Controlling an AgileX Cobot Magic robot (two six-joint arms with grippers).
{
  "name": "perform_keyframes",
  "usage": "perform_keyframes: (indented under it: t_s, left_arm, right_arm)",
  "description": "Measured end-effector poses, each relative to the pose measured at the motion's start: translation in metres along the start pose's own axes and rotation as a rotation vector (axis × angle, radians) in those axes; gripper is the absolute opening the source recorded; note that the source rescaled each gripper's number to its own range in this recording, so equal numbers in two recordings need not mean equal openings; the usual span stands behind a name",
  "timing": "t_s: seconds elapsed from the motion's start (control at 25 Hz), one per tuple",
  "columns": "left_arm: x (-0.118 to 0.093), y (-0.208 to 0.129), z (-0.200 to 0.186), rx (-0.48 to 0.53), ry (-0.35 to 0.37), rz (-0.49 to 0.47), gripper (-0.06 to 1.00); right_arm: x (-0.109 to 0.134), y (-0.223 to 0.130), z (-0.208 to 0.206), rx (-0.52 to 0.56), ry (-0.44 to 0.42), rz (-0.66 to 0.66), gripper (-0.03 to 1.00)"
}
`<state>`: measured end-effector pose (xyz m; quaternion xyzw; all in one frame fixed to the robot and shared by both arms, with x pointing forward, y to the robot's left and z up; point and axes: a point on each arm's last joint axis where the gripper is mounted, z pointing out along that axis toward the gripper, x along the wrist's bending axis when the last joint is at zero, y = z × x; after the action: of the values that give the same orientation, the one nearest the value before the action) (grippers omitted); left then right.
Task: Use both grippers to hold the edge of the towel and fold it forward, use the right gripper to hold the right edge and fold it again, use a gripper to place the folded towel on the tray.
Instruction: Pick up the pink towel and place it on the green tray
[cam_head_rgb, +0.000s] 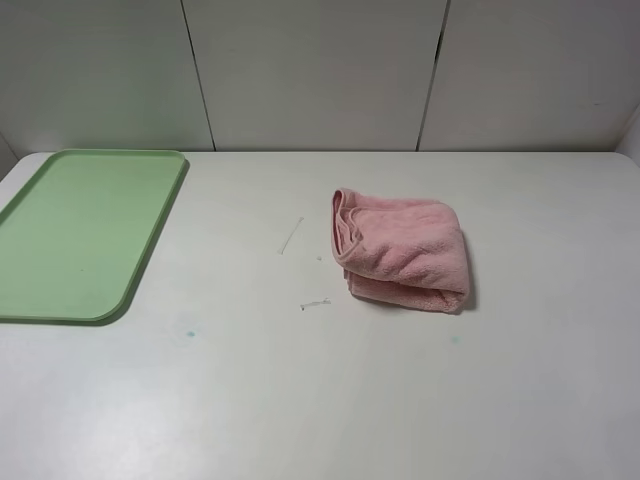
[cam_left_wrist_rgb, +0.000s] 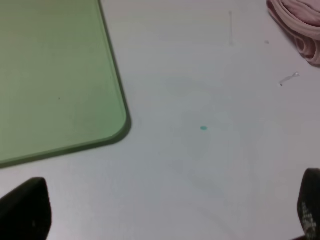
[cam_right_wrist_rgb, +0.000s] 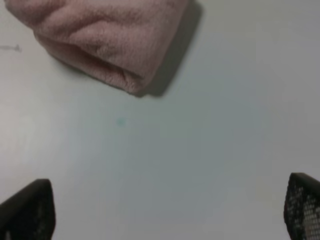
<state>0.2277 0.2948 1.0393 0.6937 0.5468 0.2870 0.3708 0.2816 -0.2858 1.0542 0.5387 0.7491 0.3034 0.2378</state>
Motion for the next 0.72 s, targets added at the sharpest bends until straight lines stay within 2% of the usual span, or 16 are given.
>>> perform_keyframes:
  t_s: [0.36,0.6,0.72]
  left_arm:
    - [0.000,0.000,0.000,0.000,0.000,0.000,0.99]
    - [0.000,0.000,0.000,0.000,0.000,0.000,0.99]
    - [0.000,0.000,0.000,0.000,0.000,0.000,0.99]
  right_arm:
    - [0.005,-0.019,-0.028,-0.208,-0.059,0.008,1.00]
    - [0.008,-0.033,-0.037,-0.314,-0.072,-0.017,1.00]
    - [0.008,-0.034,-0.037,-0.328,-0.074,-0.019,1.00]
